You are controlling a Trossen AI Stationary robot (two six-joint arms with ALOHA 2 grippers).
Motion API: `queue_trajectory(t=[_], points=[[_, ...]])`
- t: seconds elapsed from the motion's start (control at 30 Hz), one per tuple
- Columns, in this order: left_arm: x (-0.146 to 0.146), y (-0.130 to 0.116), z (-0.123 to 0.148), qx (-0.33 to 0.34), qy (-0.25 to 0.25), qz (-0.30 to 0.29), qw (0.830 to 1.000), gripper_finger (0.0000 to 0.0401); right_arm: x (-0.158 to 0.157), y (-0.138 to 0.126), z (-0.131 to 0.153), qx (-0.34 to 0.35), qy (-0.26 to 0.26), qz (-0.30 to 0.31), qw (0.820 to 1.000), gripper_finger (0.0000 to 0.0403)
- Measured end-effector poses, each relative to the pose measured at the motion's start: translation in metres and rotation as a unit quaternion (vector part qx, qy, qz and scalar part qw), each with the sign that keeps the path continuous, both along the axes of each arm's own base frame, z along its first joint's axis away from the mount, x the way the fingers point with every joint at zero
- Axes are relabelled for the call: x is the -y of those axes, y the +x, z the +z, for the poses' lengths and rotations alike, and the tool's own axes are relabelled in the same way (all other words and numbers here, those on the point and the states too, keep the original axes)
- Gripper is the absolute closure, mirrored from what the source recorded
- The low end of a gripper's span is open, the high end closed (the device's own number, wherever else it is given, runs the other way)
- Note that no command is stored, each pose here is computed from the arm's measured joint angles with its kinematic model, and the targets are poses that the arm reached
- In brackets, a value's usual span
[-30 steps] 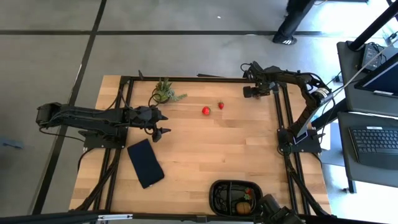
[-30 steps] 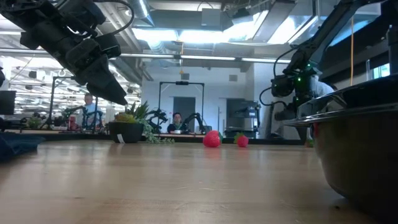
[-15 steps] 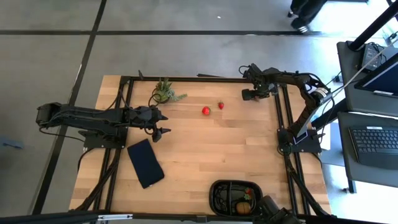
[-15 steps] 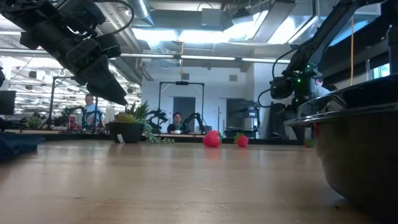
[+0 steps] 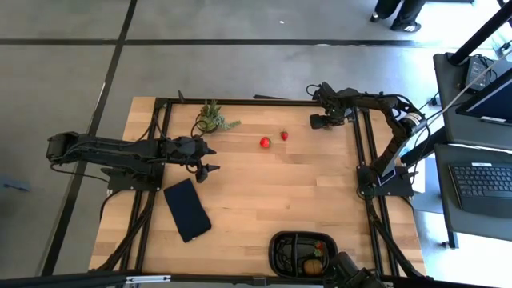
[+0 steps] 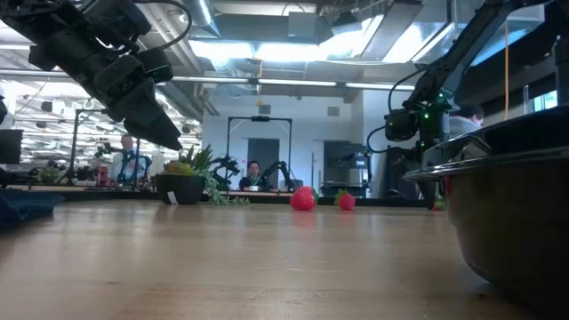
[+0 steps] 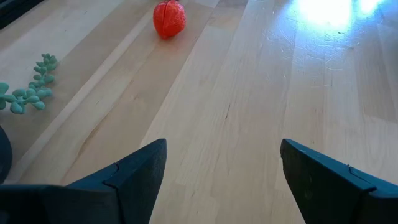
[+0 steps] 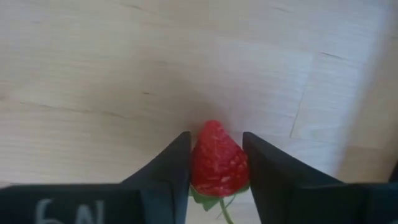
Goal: Pick and placing Produce into tupperware
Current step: Put the small red strawberry into the black container
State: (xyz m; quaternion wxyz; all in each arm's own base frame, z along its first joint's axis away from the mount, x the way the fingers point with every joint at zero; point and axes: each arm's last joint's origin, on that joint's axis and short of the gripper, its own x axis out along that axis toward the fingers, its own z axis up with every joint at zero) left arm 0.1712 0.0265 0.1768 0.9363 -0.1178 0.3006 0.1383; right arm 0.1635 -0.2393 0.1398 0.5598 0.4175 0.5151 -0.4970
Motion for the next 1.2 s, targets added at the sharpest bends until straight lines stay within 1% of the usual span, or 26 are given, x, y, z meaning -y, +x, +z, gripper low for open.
queue_trajectory(t=[0.07, 0.2, 0.4, 0.53, 0.7, 0.83, 0.97, 1.07, 1.2], points=[[0.0, 0.0, 0.0, 0.0, 0.0, 0.0, 1.0, 0.0098, 0.0, 0.0, 0.0, 0.0, 0.0, 0.0, 1.0, 0.0285], [0.0, 0.0, 0.0, 0.0, 0.0, 0.0, 1.0, 0.0098, -0.001, 0.0, 0.0, -0.002, 0.002, 0.004, 1.0, 0.0286], [0.0, 0.0, 0.0, -0.002, 0.0, 0.0, 1.0, 0.0098, -0.008, 0.003, 0.008, -0.017, 0.045, 0.016, 0.999, 0.0281], [0.0, -0.001, -0.002, -0.012, -0.002, 0.0, 1.0, 0.0098, -0.017, 0.015, 0.021, -0.028, 0.077, 0.049, 0.995, 0.0285], [0.0, -0.002, -0.002, -0.015, -0.003, 0.001, 1.0, 0.0098, -0.034, 0.042, 0.044, -0.018, 0.114, 0.102, 0.988, 0.0278], [0.0, -0.002, -0.002, -0.014, -0.003, 0.001, 1.0, 0.0098, -0.059, 0.068, 0.067, -0.033, 0.131, 0.148, 0.98, 0.0283], [0.0, -0.002, -0.002, -0.014, -0.004, 0.001, 1.0, 0.0098, -0.096, 0.095, 0.09, -0.048, 0.139, 0.191, 0.97, 0.0285], [0.0, -0.002, -0.002, -0.014, -0.004, 0.001, 1.0, 0.0098, -0.131, 0.114, 0.103, -0.053, 0.138, 0.22, 0.964, 0.0282], [0.0, -0.002, -0.002, -0.014, -0.004, 0.001, 1.0, 0.0098, -0.188, 0.132, 0.108, -0.042, 0.156, 0.261, 0.952, 0.0278]])
